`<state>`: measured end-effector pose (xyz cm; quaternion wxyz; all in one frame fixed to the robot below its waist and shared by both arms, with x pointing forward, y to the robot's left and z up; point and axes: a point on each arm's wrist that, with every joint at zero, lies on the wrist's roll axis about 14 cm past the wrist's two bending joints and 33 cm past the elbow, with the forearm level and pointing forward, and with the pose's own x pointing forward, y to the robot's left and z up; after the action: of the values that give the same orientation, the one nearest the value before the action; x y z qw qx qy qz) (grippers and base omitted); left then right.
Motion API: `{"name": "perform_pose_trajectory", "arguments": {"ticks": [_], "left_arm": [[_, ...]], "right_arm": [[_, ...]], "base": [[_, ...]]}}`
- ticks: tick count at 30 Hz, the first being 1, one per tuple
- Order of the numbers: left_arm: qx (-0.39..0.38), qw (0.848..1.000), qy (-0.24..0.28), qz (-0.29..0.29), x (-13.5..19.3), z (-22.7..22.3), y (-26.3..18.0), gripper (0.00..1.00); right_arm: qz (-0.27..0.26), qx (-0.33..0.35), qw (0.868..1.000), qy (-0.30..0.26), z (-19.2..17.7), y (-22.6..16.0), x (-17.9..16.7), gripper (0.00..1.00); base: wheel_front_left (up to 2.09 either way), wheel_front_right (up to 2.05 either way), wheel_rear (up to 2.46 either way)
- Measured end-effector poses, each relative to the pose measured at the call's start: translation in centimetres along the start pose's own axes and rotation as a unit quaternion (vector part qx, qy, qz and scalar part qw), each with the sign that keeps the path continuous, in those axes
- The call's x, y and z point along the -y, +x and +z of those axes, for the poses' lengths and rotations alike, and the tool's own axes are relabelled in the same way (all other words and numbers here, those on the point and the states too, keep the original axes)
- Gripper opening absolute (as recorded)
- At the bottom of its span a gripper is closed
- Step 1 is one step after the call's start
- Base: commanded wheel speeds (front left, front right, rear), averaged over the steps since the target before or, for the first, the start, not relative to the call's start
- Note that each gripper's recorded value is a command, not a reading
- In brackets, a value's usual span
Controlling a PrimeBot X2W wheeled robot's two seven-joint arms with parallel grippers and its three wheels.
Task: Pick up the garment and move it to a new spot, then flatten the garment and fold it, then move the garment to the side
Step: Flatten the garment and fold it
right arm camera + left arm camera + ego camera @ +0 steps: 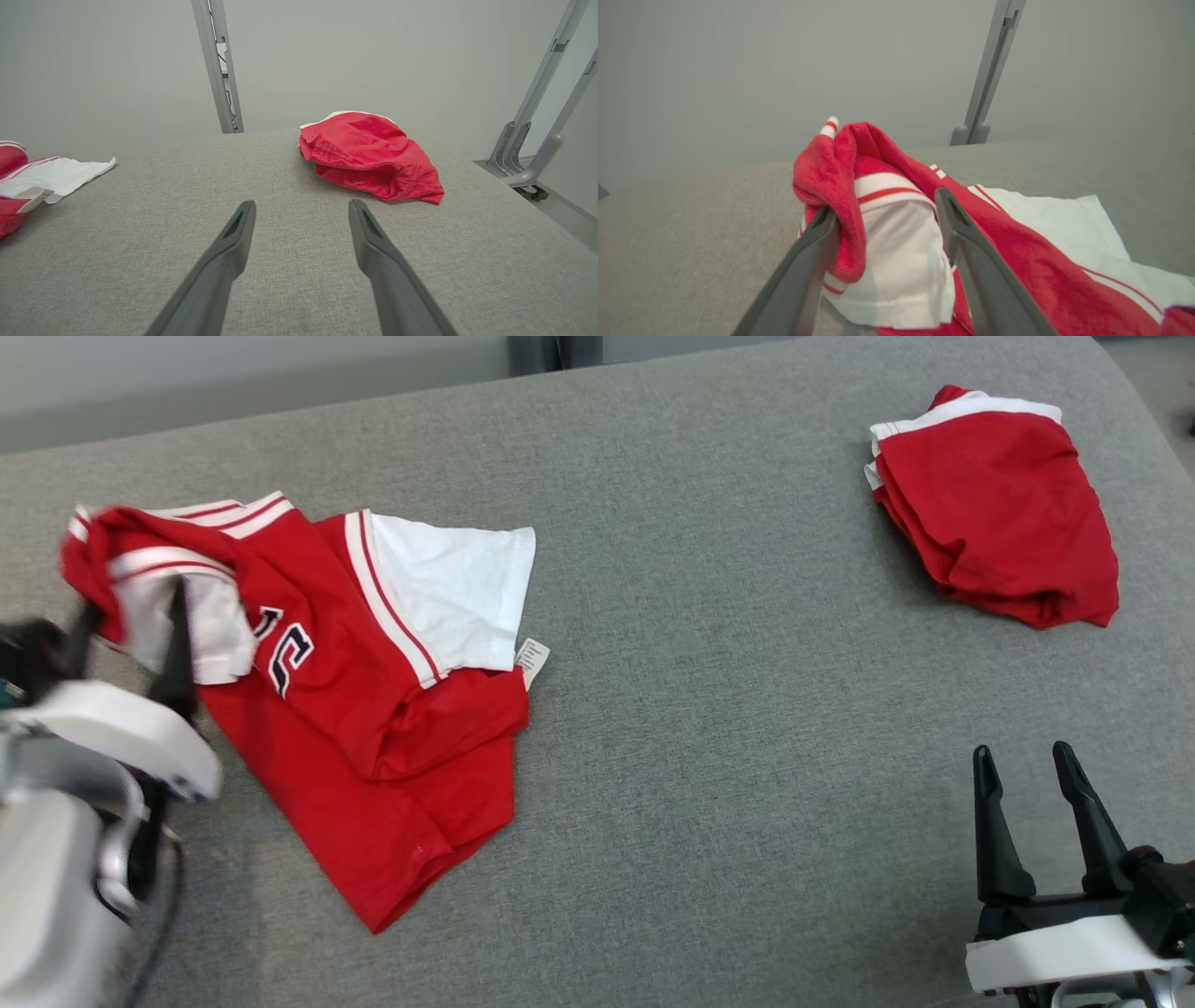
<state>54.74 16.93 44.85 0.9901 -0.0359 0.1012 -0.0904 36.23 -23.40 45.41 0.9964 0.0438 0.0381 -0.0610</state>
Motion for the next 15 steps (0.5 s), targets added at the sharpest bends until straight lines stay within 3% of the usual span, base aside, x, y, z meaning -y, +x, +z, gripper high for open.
{"name": "perform_pose_trajectory", "arguments": {"ticks": [10,15], "left_arm": [[-0.099,0.986,-0.090,-0.095,12.3,-5.6,-11.5,1.00],[-0.136,0.978,-0.089,-0.128,14.9,-6.8,-14.2,1.00]], "right_arm": [[0.039,0.015,0.999,0.010,0.8,0.1,-2.6,1.00],[0.045,0.017,0.999,0.008,0.9,0.2,-2.9,1.00]], "base": [[0.00,0.00,0.00],[0.00,0.00,0.00]]}}
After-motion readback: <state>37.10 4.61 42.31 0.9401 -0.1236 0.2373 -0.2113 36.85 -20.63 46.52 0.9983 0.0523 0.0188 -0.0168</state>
